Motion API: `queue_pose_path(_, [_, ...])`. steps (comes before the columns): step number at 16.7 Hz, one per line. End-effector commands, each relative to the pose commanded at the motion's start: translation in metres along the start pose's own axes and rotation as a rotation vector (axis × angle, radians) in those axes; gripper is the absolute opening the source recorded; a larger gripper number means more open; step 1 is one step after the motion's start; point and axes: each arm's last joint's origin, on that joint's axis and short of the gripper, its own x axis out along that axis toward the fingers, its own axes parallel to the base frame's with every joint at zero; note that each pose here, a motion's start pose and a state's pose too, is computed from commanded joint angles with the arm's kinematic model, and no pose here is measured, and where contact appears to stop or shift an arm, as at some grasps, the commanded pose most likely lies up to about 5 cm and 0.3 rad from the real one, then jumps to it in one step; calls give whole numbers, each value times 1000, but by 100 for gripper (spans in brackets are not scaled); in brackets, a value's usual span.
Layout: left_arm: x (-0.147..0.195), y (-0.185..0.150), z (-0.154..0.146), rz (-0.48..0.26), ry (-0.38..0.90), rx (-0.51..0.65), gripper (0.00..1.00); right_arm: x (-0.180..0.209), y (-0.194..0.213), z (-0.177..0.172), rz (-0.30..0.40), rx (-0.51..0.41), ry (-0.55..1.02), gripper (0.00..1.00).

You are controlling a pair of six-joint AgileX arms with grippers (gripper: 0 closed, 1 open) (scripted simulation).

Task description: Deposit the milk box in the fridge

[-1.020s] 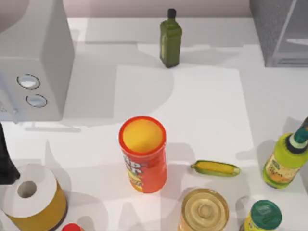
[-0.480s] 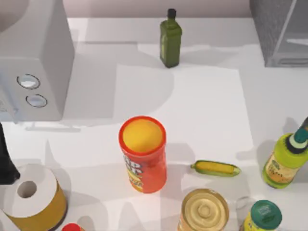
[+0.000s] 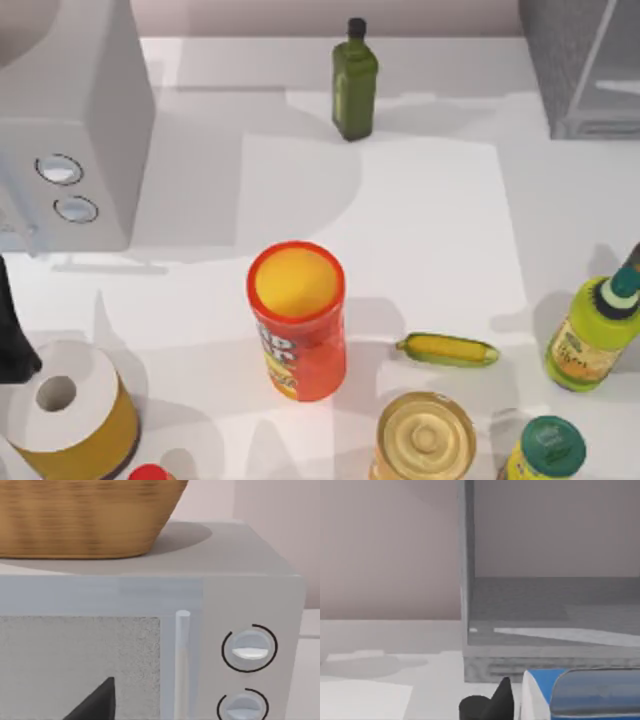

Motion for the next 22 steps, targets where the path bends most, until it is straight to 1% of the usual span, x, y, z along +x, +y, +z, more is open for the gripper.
queue_pose_path(3, [0, 0, 0, 0, 0, 0, 100, 10, -1, 25, 18, 3, -28, 0])
queue_pose_path(5, [0, 0, 0, 0, 0, 0, 100, 24, -2, 45, 29, 4, -42, 0])
queue_pose_path(8, [0, 0, 0, 0, 0, 0, 100, 65, -8, 69, 41, 6, -28, 0])
queue_pose_path(10, [0, 0, 0, 0, 0, 0, 100, 106, -16, 71, 46, 12, 10, 0])
queue_pose_path(13, [0, 0, 0, 0, 0, 0, 100, 175, -34, 48, 45, 25, 76, 0])
queue_pose_path(16, [0, 0, 0, 0, 0, 0, 100, 230, -57, 10, 35, 30, 95, 0])
queue_pose_path(19, [0, 0, 0, 0, 0, 0, 100, 266, -80, -28, 17, 23, 77, 0])
queue_pose_path(22, [0, 0, 0, 0, 0, 0, 100, 286, -97, -55, 2, 8, 46, 0])
